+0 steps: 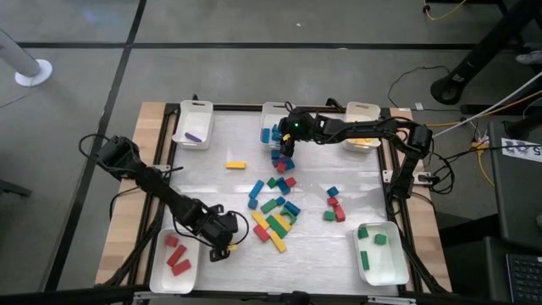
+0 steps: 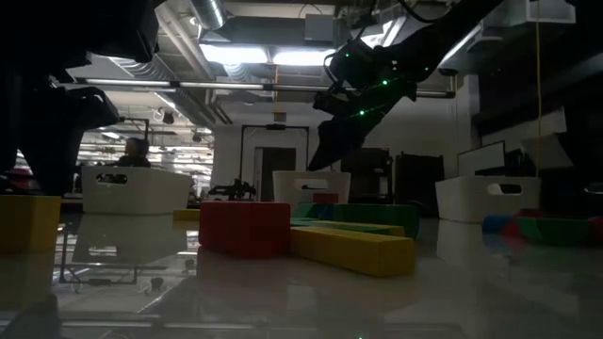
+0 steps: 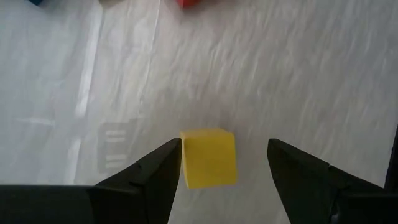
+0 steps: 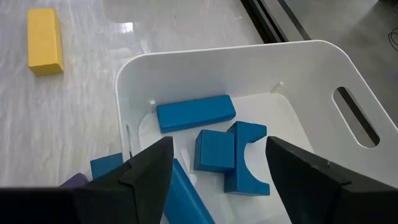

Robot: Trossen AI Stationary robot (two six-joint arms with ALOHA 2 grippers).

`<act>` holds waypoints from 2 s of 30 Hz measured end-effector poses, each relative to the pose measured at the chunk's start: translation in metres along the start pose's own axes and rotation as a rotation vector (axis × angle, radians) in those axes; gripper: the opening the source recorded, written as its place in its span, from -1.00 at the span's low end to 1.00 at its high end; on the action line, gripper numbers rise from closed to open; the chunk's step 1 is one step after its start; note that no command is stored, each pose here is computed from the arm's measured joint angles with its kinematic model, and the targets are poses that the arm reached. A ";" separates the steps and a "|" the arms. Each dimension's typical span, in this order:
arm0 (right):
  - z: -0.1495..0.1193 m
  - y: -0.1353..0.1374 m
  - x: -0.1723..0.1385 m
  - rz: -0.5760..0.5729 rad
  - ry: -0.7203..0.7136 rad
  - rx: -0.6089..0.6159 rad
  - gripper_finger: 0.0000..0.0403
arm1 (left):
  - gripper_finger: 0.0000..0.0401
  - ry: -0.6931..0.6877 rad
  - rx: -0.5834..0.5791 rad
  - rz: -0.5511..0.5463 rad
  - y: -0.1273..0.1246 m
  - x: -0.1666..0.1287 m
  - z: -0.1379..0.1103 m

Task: Sort blocks
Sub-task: Put the yellow block into the top right white bin

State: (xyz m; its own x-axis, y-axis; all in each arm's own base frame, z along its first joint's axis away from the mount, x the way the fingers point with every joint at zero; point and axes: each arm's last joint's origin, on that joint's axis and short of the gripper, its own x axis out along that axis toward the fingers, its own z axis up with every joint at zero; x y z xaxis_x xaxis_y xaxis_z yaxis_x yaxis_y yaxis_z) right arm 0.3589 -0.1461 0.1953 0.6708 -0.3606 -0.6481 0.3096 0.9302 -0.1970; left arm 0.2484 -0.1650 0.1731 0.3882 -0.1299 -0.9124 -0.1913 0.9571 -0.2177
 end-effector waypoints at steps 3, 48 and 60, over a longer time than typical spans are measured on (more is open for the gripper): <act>0.000 0.000 0.000 0.000 0.000 0.000 0.28 | 0.13 0.008 0.001 0.008 0.001 0.000 -0.001; 0.046 0.015 -0.078 0.453 0.384 0.132 0.28 | -0.38 -0.160 0.148 0.229 0.039 -0.005 0.041; 0.072 0.104 -0.094 0.601 0.124 -0.153 0.28 | -0.36 -0.464 0.096 0.350 0.058 -0.063 0.070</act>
State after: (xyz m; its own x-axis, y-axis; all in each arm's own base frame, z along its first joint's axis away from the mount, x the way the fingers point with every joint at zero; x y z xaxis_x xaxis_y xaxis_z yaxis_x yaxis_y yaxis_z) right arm 0.3770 -0.0201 0.2886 0.6117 0.2303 -0.7568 -0.2033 0.9703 0.1310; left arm 0.2757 -0.0831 0.2420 0.6749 0.3038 -0.6725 -0.3047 0.9447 0.1211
